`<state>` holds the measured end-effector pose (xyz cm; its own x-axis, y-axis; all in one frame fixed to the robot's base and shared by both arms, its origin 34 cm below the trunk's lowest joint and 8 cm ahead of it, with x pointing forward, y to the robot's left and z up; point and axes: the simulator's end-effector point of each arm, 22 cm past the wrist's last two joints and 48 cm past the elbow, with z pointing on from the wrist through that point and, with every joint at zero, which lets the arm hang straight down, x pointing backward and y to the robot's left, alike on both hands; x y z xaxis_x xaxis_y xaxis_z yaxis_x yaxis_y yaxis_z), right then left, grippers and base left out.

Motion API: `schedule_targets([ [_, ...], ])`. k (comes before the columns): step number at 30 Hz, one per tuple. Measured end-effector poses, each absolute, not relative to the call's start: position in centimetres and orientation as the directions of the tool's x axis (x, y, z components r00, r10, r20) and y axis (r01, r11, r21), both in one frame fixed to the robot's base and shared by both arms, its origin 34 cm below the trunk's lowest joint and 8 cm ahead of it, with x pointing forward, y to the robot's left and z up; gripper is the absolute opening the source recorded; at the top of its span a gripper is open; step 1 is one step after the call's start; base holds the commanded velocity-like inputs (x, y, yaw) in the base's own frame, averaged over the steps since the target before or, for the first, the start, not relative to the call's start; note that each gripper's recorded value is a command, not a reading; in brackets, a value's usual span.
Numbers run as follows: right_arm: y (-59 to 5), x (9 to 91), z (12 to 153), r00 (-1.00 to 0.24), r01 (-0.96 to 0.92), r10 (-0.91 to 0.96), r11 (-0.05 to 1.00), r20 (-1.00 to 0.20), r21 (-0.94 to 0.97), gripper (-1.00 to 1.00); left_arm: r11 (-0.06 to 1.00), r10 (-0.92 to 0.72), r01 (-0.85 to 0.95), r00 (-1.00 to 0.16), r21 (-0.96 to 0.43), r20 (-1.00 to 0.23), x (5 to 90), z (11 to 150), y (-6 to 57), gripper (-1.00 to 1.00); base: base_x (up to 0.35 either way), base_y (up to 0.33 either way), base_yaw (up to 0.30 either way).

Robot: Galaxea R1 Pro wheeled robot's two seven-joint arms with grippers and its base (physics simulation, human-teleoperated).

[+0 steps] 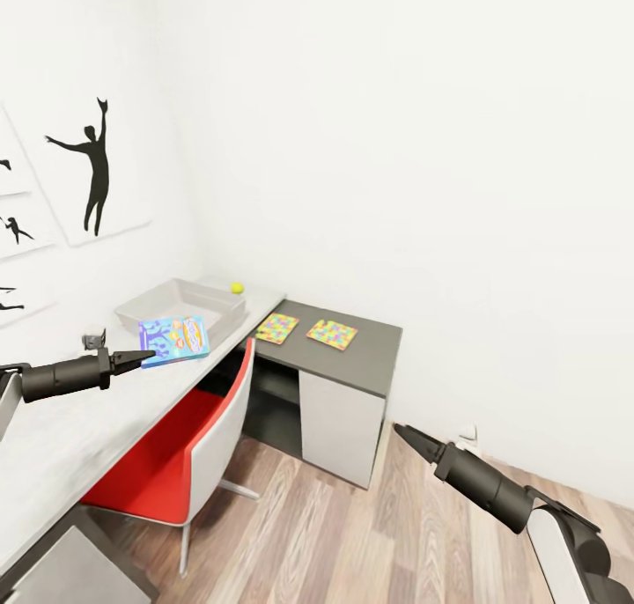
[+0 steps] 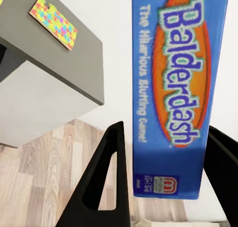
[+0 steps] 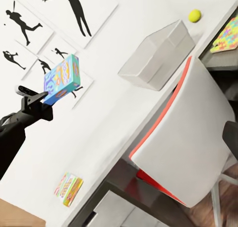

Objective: Put all the toys in the child's room - the three board games (two on the bed and one on the table), the two jigsaw puzzles on the table, and the tennis ball on the table - inside the toy box on the table in the child's room.

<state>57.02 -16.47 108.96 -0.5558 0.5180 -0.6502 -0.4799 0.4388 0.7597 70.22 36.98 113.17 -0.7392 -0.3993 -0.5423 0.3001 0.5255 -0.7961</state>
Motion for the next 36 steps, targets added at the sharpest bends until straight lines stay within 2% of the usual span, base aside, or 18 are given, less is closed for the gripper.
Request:
schedule_targets([
  [21,-16.31,56.91,109.36,-0.552,-0.488,0.516,0.437,-0.655,0.756,1.0,0.523,-0.403,0.307,-0.733,-0.795,-0.548,70.11,113.79,37.02,-1.0,0.245,-0.225,0.267],
  [36,-16.21,56.81,109.65,-0.55,-0.494,0.515,0.434,-0.658,0.753,1.0,0.523,-0.404,0.31,-0.73,-0.794,-0.551,70.02,114.15,37.05,-1.0,0.226,-0.025,0.277],
])
